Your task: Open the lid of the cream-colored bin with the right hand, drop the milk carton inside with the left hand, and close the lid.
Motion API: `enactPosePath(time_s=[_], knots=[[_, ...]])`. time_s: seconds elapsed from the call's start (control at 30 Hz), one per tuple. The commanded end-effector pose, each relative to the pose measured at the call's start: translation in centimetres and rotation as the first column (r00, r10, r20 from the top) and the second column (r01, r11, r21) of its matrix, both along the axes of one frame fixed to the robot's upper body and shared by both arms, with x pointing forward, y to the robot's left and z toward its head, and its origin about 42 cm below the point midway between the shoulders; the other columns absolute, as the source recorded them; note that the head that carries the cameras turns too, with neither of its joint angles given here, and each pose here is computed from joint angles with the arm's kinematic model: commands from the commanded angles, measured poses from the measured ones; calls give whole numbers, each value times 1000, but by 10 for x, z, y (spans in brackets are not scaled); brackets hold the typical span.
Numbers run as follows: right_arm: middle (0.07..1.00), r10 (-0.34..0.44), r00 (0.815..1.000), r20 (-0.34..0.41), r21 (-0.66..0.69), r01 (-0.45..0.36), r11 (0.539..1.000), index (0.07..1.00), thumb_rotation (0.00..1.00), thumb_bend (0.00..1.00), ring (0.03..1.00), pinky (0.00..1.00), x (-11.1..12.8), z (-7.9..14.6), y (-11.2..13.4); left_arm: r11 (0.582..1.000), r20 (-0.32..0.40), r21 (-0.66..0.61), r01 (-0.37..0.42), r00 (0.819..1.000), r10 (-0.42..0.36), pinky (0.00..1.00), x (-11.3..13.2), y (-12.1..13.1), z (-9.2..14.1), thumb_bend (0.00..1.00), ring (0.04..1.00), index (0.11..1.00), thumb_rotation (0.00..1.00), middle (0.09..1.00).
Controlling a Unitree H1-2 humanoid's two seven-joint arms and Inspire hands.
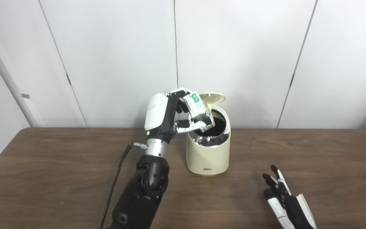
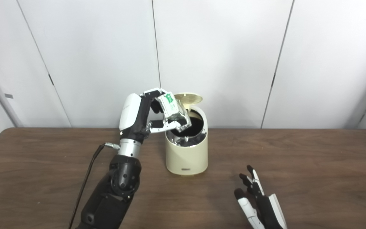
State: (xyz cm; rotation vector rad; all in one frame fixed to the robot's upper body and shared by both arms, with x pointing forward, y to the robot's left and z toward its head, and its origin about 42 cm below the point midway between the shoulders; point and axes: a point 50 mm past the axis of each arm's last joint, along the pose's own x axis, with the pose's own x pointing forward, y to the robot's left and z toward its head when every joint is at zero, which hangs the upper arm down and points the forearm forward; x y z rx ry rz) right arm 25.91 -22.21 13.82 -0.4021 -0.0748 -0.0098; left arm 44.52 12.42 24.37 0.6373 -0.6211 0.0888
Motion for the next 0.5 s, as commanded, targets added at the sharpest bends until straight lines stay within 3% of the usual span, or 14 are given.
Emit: enactPosePath(time_s=[0.0, 0.47], knots=[[907, -1, 998, 57, 9, 1, 1000, 1000, 1000, 575, 915, 905, 6, 12, 3, 999, 144, -25, 32, 989, -28, 322, 6, -14, 37, 469, 398, 515, 0, 539], [905, -13, 997, 78, 34, 10, 999, 1000, 1000, 590, 867, 834, 6, 15, 1, 998, 221, 57, 28, 974, -40, 340, 11, -14, 12, 473, 396, 509, 0, 514]])
